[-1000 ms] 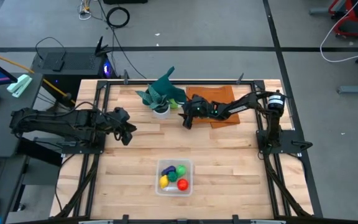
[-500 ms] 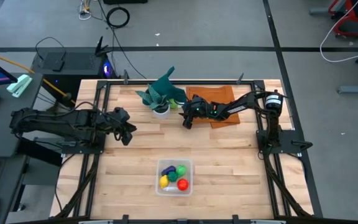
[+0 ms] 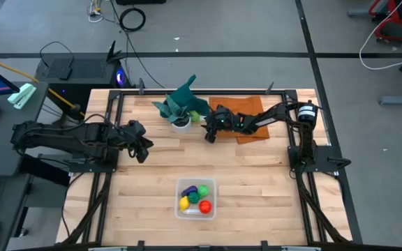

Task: Pick and placing Produce into tupperware
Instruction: Put the melon into the transparent bin

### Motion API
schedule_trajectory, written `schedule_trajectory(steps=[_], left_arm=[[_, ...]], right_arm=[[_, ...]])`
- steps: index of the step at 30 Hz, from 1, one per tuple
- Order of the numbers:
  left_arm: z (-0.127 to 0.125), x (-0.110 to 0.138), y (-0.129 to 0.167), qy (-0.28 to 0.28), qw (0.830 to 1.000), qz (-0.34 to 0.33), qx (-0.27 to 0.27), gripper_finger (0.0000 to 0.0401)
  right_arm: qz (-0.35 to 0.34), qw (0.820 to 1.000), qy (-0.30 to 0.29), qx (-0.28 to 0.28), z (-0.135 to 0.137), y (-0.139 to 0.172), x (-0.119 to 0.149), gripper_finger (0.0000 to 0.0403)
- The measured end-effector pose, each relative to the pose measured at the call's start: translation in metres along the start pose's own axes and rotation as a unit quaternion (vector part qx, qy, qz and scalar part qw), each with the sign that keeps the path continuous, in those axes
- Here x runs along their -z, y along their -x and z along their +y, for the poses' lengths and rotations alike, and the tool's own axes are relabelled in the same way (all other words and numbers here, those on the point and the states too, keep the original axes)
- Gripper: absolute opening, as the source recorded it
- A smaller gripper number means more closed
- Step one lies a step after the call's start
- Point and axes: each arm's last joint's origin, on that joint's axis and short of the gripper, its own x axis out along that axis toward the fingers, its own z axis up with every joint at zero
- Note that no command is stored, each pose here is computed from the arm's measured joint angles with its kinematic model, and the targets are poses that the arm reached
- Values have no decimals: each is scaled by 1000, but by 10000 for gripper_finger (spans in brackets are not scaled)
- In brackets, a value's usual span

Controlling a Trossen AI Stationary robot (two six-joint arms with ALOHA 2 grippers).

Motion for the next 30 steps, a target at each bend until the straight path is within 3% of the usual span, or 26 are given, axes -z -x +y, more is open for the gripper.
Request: schedule_trajectory(steps=[13,30], left_arm=[[0,0,0,12,1000,-1,0,64],[0,0,0,12,1000,0,0,62]], right_arm=[[-7,1000,-2,-6,0,-24,-13,151],[30,999,-13,3,-5,-28,-5,136]])
